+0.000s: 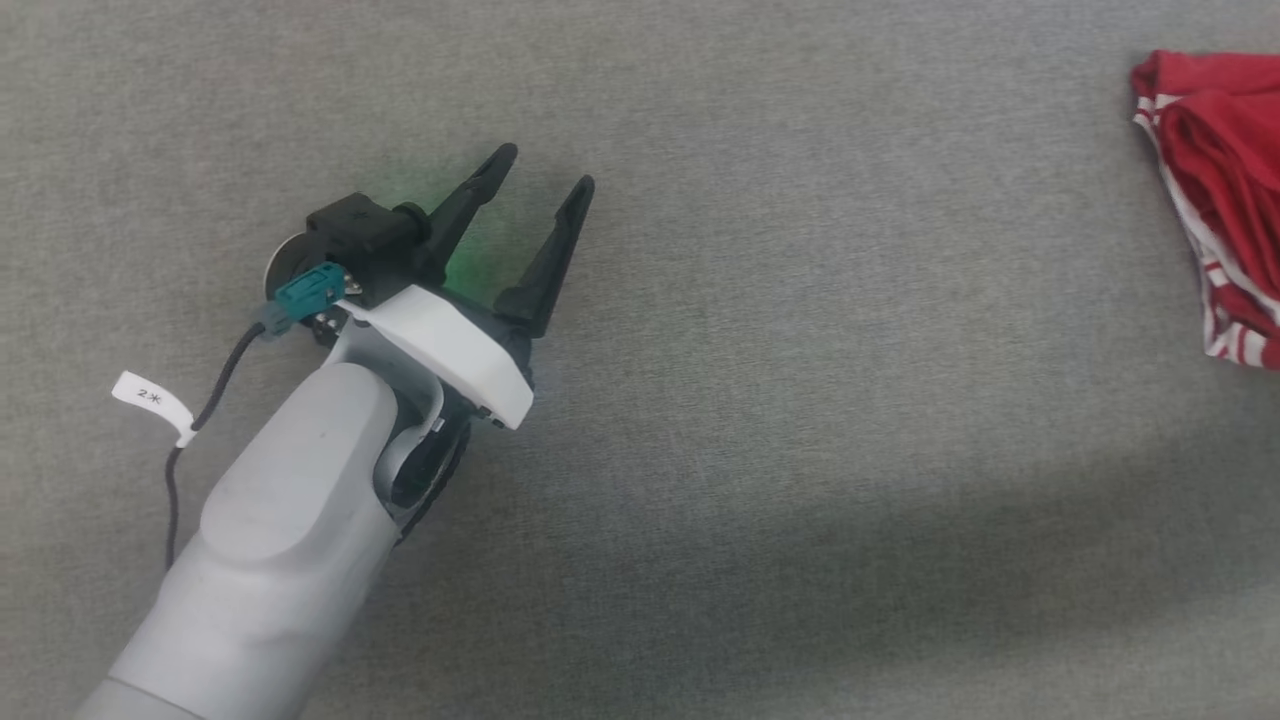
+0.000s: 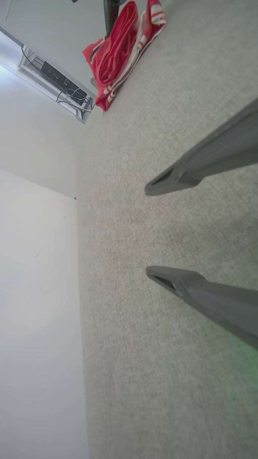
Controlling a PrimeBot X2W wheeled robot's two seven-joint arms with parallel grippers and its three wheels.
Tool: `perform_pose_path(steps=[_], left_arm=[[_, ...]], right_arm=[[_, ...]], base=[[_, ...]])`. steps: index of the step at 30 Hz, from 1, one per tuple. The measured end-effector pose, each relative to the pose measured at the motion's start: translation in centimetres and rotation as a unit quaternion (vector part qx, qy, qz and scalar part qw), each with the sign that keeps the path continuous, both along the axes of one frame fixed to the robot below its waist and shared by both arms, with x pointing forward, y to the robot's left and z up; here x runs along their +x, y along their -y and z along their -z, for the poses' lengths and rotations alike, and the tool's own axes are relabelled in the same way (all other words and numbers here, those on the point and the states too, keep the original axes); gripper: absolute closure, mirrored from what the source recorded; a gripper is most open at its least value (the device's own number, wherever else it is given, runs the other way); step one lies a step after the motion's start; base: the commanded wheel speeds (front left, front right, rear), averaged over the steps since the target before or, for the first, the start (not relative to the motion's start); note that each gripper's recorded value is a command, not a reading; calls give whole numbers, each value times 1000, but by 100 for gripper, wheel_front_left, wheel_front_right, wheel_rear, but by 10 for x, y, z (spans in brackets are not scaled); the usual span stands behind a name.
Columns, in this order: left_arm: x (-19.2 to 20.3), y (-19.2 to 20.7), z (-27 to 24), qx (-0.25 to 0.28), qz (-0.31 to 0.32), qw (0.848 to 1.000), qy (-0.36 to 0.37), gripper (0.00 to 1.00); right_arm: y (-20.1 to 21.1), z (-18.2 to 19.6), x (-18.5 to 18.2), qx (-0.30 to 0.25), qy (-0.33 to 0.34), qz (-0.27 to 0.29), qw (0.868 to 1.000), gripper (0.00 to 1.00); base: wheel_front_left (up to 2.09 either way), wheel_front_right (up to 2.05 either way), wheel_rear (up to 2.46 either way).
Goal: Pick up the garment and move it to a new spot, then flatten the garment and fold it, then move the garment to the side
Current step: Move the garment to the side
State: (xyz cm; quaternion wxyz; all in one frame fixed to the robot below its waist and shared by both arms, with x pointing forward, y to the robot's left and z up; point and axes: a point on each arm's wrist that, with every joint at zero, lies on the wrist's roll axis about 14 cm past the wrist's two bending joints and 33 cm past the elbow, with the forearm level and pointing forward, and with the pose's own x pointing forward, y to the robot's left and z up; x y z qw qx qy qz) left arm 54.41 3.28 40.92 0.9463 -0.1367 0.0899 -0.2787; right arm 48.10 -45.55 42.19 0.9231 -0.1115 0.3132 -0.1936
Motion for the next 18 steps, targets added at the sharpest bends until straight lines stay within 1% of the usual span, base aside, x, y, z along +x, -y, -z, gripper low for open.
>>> perform_pose_path(steps=[3, 4, 5, 6, 7, 8, 14, 18], left_arm=[[0, -6, 0, -1, -8, 1000, -2, 0], [1, -10, -1, 0, -14, 1000, -2, 0], [2, -13, -3, 0, -19, 1000, 0, 0], [2, -17, -5, -2, -24, 1000, 0, 0], [2, -20, -6, -2, -29, 1000, 0, 0], [1, -25, -8, -1, -34, 999, 1, 0], [-9, -47, -23, -1, -63, 998, 9, 0], [-21, -64, -34, 2, -85, 996, 13, 0]], right_arm=[[-4, 10, 3, 6, -5, -1, 1000, 100], [-5, 11, 4, 6, -4, -1, 1000, 87], [-5, 12, 5, 5, -6, -2, 1000, 63], [-6, 11, 5, 5, -5, -3, 1000, 41], [-5, 9, 6, 4, -4, -3, 1000, 9], [-4, 6, 6, 4, -1, -1, 1000, 0], [-10, -21, 12, 1, 39, -15, 999, 0], [-19, -44, 16, 5, 80, -30, 996, 0]], base=[[0, 0, 0], [0, 0, 0], [0, 0, 0], [0, 0, 0], [0, 0, 0], [0, 0, 0], [0, 0, 0], [0, 0, 0]])
